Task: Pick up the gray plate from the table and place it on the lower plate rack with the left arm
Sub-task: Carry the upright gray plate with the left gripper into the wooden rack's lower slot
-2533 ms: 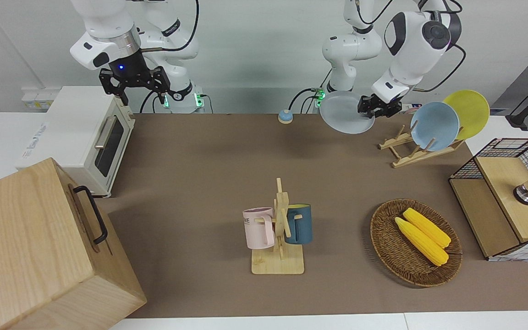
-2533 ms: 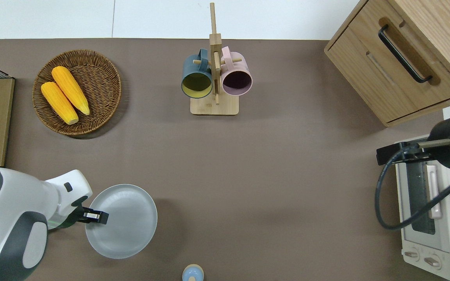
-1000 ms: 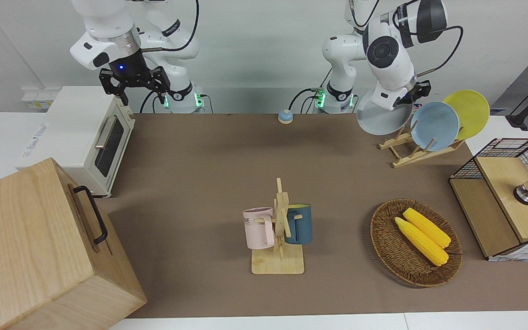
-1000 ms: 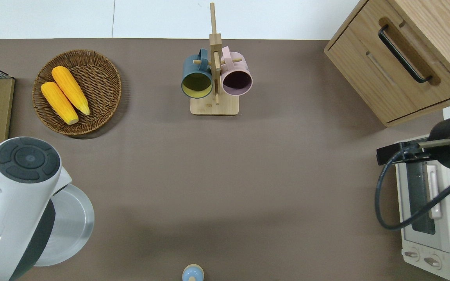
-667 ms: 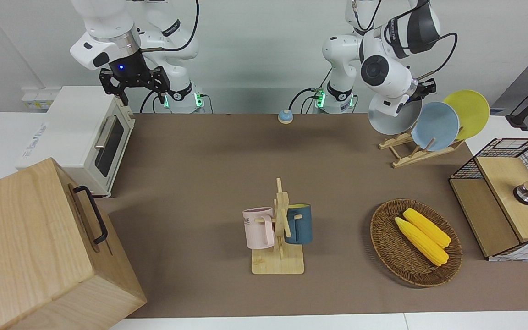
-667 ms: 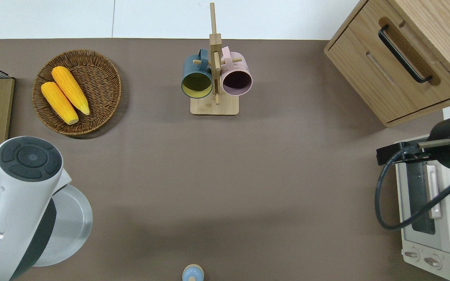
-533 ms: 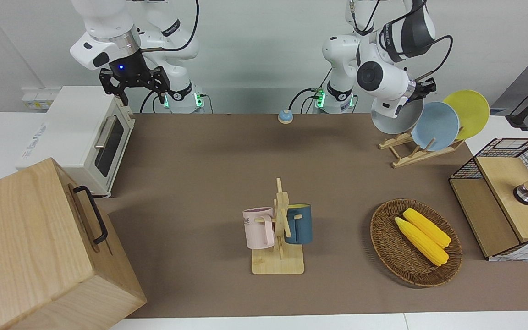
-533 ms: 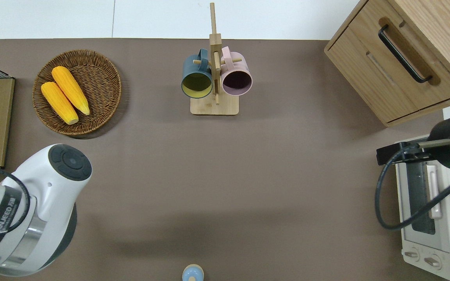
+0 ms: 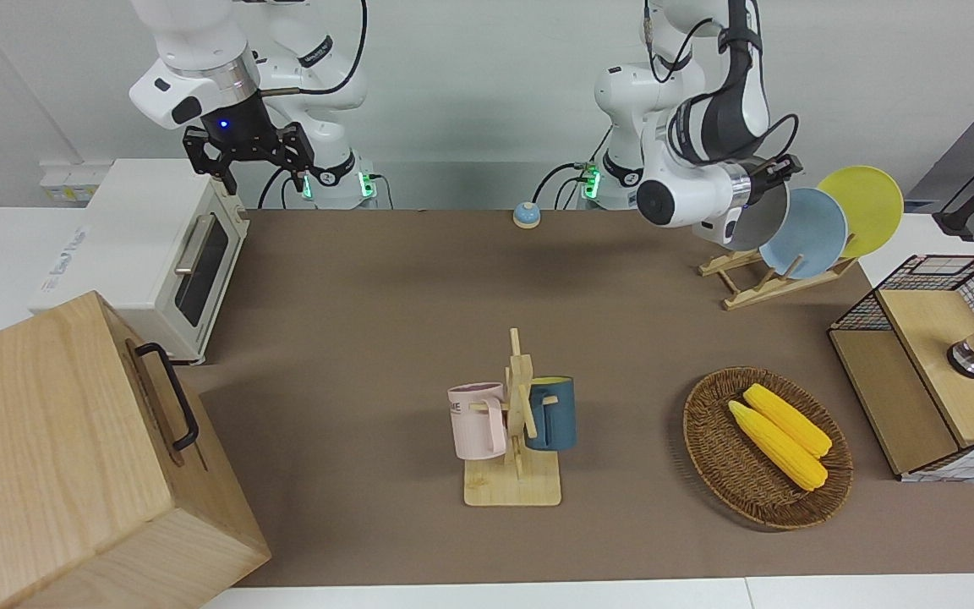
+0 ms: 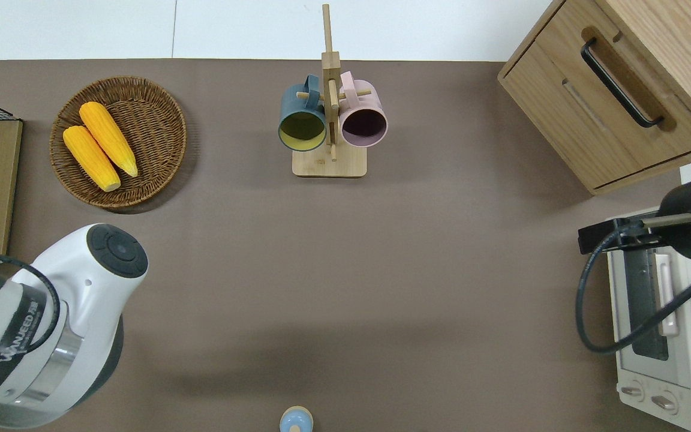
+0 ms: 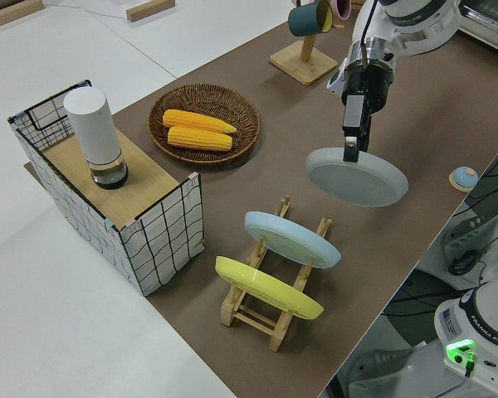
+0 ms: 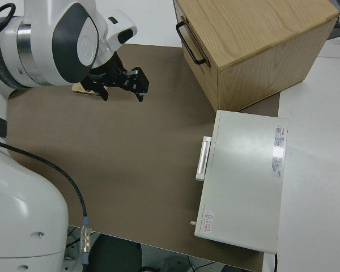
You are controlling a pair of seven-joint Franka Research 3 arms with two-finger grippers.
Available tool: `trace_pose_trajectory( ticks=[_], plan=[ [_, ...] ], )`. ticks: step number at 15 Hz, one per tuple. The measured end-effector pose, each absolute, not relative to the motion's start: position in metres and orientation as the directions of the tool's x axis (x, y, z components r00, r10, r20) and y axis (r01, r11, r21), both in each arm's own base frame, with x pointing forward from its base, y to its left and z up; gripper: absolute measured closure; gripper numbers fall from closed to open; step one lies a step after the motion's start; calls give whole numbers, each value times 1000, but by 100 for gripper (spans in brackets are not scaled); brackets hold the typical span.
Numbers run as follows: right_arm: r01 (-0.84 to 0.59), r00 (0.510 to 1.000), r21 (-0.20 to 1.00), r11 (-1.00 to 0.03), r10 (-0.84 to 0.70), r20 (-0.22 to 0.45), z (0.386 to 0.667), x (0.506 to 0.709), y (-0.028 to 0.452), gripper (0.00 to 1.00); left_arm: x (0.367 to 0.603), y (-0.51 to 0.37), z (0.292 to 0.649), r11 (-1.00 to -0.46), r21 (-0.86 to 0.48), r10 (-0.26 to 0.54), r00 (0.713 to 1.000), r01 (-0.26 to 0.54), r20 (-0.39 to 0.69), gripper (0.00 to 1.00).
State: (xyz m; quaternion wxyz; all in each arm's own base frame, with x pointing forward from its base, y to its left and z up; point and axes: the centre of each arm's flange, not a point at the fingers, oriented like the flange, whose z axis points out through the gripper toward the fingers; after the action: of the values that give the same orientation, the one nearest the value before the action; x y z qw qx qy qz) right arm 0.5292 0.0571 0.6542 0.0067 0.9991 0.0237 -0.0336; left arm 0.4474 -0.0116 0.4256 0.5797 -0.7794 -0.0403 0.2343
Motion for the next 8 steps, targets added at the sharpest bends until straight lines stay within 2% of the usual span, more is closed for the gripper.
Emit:
trace_pose_trajectory(
  ticks=[4,8],
  plan=[
    [48,997,12,-999,47,-67,654,529,57,1,452,-13,384,-243,-946,378,877,-215,-297,91],
    [48,997,12,-999,47,-67,654,529,57,1,456,-12,373,-202,-955,374,884,-218,-281,91]
  ],
)
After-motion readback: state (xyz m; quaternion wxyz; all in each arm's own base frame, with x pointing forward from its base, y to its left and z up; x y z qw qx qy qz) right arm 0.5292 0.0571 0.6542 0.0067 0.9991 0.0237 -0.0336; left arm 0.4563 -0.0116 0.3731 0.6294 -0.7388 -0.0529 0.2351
